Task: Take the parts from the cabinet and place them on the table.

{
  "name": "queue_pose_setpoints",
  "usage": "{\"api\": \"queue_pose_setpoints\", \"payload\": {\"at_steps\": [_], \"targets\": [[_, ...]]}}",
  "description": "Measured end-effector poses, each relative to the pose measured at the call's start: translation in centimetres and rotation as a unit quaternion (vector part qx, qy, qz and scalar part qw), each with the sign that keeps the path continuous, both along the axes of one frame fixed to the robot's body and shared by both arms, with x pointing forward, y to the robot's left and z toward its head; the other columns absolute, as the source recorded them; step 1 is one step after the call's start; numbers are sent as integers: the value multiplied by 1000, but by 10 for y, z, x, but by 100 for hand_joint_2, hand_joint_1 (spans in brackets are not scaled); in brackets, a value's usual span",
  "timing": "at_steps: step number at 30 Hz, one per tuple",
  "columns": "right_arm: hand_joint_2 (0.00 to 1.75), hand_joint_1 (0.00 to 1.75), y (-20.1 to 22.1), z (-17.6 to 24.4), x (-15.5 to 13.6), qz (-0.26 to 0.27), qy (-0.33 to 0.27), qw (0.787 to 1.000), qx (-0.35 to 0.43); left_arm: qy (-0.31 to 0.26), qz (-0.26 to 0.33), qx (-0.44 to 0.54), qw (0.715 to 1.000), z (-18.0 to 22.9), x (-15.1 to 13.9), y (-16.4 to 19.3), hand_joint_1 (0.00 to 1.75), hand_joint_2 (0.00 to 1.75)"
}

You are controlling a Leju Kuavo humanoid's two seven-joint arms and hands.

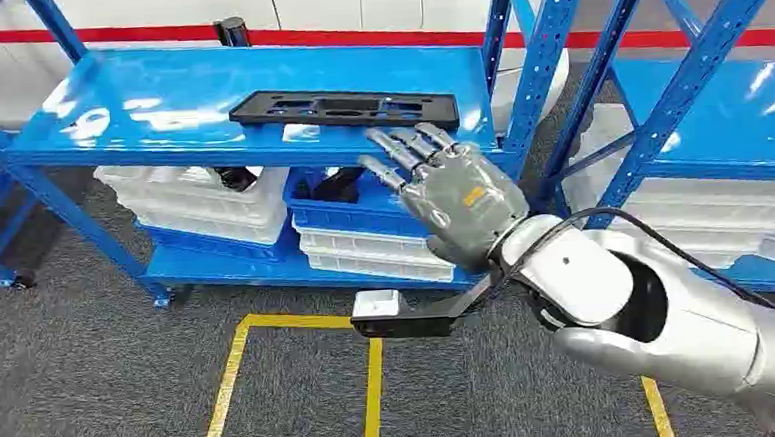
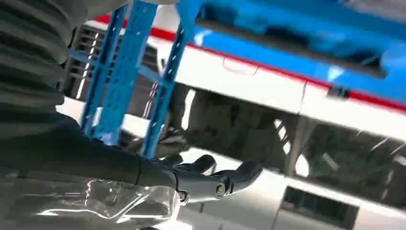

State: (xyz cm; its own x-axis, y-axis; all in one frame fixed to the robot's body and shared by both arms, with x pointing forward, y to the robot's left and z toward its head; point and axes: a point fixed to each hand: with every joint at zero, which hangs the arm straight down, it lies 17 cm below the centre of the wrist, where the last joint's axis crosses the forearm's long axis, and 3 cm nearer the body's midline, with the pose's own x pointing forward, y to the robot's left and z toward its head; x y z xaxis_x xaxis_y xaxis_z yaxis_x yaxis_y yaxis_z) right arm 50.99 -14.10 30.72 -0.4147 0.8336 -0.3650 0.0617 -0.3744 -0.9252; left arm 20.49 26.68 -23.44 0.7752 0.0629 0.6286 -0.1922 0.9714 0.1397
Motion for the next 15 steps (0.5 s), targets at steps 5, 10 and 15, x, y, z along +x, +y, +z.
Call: {"api": "queue_pose_setpoints", "payload": {"at_steps": [5, 10, 15], "targets": [[175, 0, 13, -22, 0, 8, 32, 999, -6, -6, -9, -9, 1000, 1, 1, -5, 0, 0], [175, 0, 14, -39, 2, 5, 49, 999, -10, -6, -12, -24, 1000, 0, 0, -10, 0, 0], [175, 0, 8, -34, 12, -20, 21, 1000, 2, -3, -9, -25, 1000, 0, -2, -9, 0, 0]]}}
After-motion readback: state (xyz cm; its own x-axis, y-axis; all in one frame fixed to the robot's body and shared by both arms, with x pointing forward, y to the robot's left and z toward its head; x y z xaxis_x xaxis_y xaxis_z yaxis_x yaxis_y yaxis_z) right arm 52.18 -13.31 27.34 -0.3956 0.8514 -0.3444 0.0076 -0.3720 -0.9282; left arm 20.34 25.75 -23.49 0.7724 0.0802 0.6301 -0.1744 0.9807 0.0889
